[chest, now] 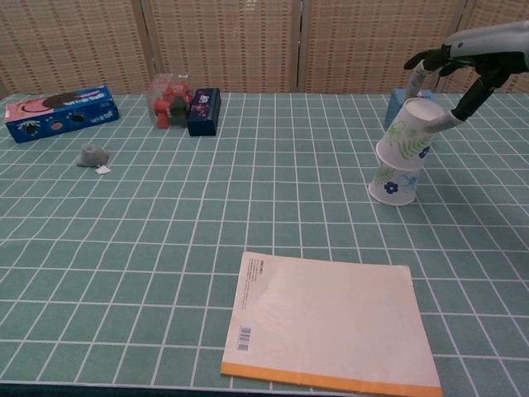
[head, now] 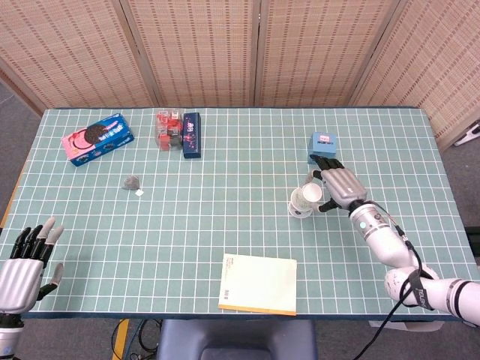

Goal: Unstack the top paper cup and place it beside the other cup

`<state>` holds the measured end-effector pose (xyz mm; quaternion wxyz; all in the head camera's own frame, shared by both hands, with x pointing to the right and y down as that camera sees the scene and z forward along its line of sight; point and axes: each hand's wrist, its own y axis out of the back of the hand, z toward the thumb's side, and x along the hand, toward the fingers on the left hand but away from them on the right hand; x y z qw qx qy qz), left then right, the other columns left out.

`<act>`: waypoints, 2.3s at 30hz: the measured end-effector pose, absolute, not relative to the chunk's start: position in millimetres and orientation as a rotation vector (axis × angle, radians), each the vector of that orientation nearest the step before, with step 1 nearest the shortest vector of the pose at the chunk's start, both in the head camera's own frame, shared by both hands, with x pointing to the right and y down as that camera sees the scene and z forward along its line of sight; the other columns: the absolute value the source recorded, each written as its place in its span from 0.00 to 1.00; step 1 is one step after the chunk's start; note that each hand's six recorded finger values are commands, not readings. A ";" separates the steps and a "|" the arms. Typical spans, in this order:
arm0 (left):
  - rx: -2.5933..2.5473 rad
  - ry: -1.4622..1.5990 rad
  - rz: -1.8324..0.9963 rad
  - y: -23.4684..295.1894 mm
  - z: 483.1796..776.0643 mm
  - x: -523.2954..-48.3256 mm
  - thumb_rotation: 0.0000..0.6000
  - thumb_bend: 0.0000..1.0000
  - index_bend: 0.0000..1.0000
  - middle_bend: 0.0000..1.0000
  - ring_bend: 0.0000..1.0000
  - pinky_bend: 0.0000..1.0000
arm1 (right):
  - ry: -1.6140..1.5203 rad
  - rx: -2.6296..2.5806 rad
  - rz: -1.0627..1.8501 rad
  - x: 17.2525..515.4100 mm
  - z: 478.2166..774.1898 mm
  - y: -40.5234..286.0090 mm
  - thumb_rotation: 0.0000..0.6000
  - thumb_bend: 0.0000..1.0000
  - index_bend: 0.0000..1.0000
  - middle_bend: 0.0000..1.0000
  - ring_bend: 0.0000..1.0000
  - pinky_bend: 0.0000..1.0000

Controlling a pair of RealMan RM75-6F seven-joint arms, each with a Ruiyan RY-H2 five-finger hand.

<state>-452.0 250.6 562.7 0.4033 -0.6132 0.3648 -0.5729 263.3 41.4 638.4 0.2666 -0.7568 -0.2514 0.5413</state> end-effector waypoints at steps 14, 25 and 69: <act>-1.519 0.929 -1.488 246.0 568.2 -457.5 1.00 0.49 0.00 0.00 0.00 0.00 | -0.763 -1.952 1.504 307.9 586.9 34.4 1.00 0.28 0.41 0.00 0.00 0.00; -1.508 0.911 -1.523 243.5 577.6 -458.0 1.00 0.50 0.00 0.00 0.00 0.00 | -0.776 -1.942 1.628 364.1 603.1 44.4 1.00 0.28 0.41 0.00 0.00 0.00; -1.526 0.932 -1.511 242.3 573.4 -460.8 1.00 0.50 0.00 0.00 0.00 0.00 | -0.684 -2.076 1.722 358.7 708.1 46.8 1.00 0.26 0.31 0.00 0.00 0.00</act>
